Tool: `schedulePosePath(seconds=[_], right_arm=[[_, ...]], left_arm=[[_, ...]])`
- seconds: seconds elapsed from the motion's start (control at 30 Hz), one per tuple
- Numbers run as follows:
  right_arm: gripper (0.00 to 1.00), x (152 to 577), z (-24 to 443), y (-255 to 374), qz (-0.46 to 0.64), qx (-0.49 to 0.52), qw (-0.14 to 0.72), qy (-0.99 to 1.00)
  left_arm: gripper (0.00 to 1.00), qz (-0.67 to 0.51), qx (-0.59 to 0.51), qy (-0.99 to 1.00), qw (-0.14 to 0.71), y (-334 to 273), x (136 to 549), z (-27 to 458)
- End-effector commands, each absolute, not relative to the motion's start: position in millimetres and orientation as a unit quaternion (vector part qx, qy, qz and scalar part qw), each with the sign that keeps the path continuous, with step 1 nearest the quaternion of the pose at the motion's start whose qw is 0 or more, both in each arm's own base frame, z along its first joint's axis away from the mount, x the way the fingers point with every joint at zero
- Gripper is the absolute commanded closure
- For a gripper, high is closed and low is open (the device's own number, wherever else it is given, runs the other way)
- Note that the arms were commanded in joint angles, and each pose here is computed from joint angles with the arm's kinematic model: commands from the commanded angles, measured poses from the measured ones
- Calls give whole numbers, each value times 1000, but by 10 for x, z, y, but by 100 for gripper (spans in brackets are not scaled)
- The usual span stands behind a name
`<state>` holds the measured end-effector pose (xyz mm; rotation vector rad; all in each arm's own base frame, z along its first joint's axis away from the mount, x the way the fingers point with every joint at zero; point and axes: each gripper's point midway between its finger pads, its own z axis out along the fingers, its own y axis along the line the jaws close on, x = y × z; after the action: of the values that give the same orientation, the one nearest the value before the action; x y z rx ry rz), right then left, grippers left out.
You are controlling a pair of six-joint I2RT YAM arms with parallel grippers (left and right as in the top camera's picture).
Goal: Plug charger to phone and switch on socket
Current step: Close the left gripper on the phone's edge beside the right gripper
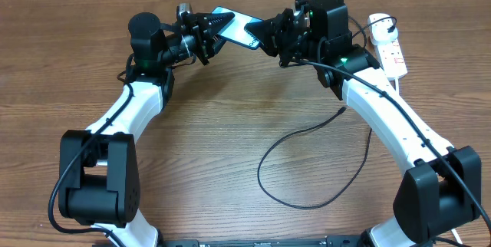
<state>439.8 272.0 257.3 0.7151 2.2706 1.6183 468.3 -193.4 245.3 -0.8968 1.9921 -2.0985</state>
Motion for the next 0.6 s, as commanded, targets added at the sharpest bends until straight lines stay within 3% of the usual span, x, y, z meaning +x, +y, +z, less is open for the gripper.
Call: schedulePosePath(seconds=[0.0,0.57], right_arm=[[96,4397,2835,2732,572,227,155,773],[95,4400,2834,2730,572,227,156,773]], left_arm=[[79,-695,-288,657,55,-1982,4669,2487],[89,-695,-288,657,55,-1981,4670,2487]])
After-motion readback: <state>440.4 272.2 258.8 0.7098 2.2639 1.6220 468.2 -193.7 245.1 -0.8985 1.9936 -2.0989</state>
